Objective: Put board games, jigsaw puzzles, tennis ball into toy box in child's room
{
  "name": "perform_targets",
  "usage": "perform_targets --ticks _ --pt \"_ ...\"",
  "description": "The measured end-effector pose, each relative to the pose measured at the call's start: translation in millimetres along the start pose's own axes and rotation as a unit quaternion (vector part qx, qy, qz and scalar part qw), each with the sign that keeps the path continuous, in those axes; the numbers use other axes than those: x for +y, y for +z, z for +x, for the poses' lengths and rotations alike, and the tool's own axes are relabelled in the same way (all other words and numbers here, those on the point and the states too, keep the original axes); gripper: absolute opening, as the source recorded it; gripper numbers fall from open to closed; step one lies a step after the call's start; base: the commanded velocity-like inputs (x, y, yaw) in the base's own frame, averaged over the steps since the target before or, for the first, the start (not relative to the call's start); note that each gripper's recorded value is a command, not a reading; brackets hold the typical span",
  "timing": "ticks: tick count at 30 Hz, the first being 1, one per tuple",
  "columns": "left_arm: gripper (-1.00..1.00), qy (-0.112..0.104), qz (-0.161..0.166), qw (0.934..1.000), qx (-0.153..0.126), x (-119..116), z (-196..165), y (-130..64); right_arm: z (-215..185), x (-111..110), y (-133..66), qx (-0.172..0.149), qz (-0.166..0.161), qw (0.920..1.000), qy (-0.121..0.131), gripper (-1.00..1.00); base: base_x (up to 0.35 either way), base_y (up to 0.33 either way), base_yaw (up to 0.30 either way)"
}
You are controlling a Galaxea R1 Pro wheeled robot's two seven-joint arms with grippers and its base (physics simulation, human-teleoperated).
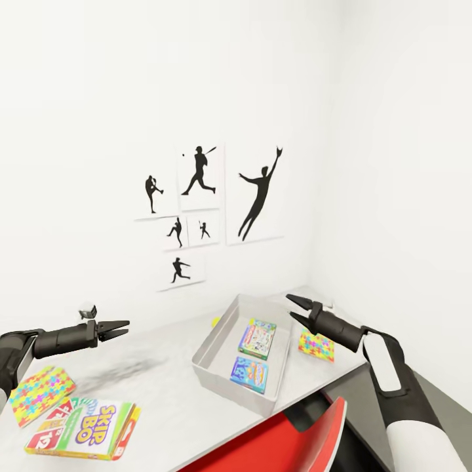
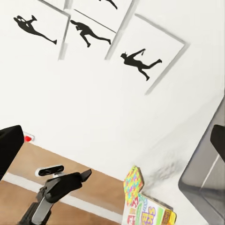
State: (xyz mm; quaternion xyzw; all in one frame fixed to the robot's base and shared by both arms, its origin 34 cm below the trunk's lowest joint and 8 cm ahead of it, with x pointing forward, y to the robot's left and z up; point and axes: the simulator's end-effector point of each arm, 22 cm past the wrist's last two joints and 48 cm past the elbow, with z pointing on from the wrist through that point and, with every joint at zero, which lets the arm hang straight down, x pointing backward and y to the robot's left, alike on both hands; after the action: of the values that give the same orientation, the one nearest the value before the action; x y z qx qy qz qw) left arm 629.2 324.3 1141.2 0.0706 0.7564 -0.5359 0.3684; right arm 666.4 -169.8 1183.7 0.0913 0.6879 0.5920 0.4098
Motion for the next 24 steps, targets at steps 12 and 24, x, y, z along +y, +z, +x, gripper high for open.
perform_targets --ticks 12,24 --pt "1.0 0.004 0.001 1.0 -0.002 -4 -2 -2.0 38 35 -14.8 0.016 -0.04 0.9957 -0.082 1.0 0.0 0.0 0.083" --pt "1.0 0.005 0.0 1.0 -0.004 -4 -3 -3.3 52 35 -18.0 0.018 -0.039 0.9944 -0.097 1.0 0.0 0.0 0.008"
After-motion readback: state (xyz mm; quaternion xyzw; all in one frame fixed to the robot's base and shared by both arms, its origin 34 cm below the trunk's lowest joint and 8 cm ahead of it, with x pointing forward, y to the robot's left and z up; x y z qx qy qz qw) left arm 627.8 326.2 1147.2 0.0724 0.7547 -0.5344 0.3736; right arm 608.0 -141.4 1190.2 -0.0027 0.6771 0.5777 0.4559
